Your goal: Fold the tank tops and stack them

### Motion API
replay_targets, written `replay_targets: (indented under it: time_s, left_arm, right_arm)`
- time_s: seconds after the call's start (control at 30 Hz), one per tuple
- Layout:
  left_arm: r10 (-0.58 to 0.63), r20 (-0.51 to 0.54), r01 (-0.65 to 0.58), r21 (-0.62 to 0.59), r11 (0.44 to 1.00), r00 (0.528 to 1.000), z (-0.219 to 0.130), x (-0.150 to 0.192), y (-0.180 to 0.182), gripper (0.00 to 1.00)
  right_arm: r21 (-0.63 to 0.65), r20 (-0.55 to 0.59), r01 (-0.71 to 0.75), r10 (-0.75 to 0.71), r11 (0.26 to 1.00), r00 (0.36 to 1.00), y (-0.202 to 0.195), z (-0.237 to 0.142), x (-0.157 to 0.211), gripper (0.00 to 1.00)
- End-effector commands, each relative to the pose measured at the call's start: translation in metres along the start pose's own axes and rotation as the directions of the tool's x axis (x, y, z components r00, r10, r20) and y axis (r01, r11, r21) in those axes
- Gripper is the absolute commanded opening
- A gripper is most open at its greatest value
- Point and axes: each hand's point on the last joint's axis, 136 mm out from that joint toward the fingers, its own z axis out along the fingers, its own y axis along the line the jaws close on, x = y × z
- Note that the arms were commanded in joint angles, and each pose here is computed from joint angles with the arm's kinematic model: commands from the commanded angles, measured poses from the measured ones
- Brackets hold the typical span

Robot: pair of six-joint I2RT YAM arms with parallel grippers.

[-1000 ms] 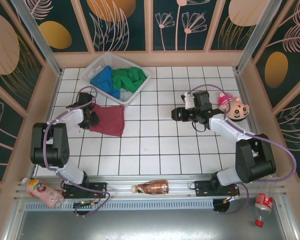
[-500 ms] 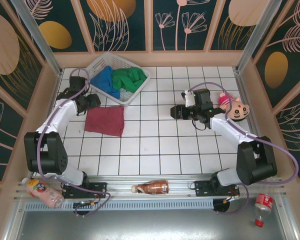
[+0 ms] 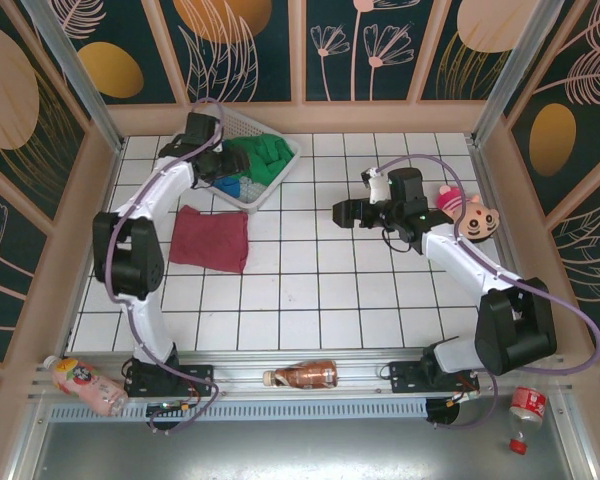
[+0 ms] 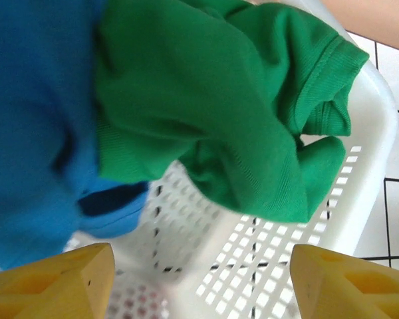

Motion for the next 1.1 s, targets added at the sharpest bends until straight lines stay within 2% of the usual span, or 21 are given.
replay_targets:
  time_s: [0.0,0.2,0.3,0.33,0.43,0.47,0.5,0.57,0.7,0.83,0.97,1.07]
  left_arm:
    - [-0.017,0.033,0.014,0.071,0.997,0.999,0.016,-0.020,-0.023,0.71]
    - [-0.044,0.049,0.043,0.018,0.999,0.998,0.052,-0.032,-0.012,0.71]
    - [-0.061,0.045,0.058,0.054,0.997,0.997,0.067,-0.035,-0.018,0.65]
    - [-0.063,0.038,0.060,0.067,0.996,0.997,0.071,-0.035,-0.020,0.59]
    - [-0.059,0.046,0.053,0.124,0.991,0.997,0.067,-0.045,-0.036,0.22]
    - [-0.053,0.069,0.043,0.141,0.989,0.996,0.057,-0.053,-0.044,0.14]
    - [-0.043,0.095,0.027,0.163,0.986,0.995,0.043,-0.062,-0.054,0.10]
    - [-0.038,0.132,0.006,0.230,0.973,0.990,0.012,-0.077,-0.079,0.07]
    - [-0.006,0.190,-0.067,0.376,0.924,0.982,-0.059,-0.087,-0.145,0.06]
    - [0.039,0.271,-0.161,0.445,0.881,0.962,-0.130,-0.092,-0.202,0.06]
    - [0.018,0.347,-0.224,0.564,0.794,0.938,-0.200,-0.092,-0.257,0.07]
    - [-0.011,0.361,-0.240,0.642,0.728,0.933,-0.242,-0.082,-0.291,0.07]
  right_arm:
    - [-0.011,0.049,0.021,-0.020,1.000,0.999,0.010,-0.009,-0.017,0.92]
    - [0.009,0.048,0.022,-0.023,1.000,0.999,0.005,-0.012,-0.020,0.94]
    - [0.017,0.046,0.023,-0.024,1.000,0.999,0.002,-0.014,-0.022,0.94]
    - [0.021,0.047,0.021,-0.022,1.000,0.999,0.001,-0.015,-0.023,0.94]
    - [0.026,0.055,0.020,-0.021,0.999,0.998,-0.002,-0.018,-0.026,0.96]
    - [0.024,0.058,0.019,-0.020,1.000,0.998,-0.002,-0.019,-0.028,0.96]
    - [0.020,0.063,0.016,-0.017,1.000,0.998,-0.002,-0.019,-0.029,0.96]
    - [0.005,0.072,0.013,-0.013,1.000,0.997,-0.001,-0.020,-0.033,0.96]
    - [-0.022,0.090,0.015,-0.013,1.000,0.996,0.003,-0.021,-0.036,0.96]
    - [-0.059,0.113,0.025,-0.018,0.998,0.993,0.007,-0.023,-0.038,0.97]
    - [-0.090,0.158,0.058,-0.043,0.994,0.986,0.016,-0.031,-0.046,0.96]
    - [-0.087,0.221,0.095,-0.074,0.992,0.973,0.021,-0.045,-0.056,0.96]
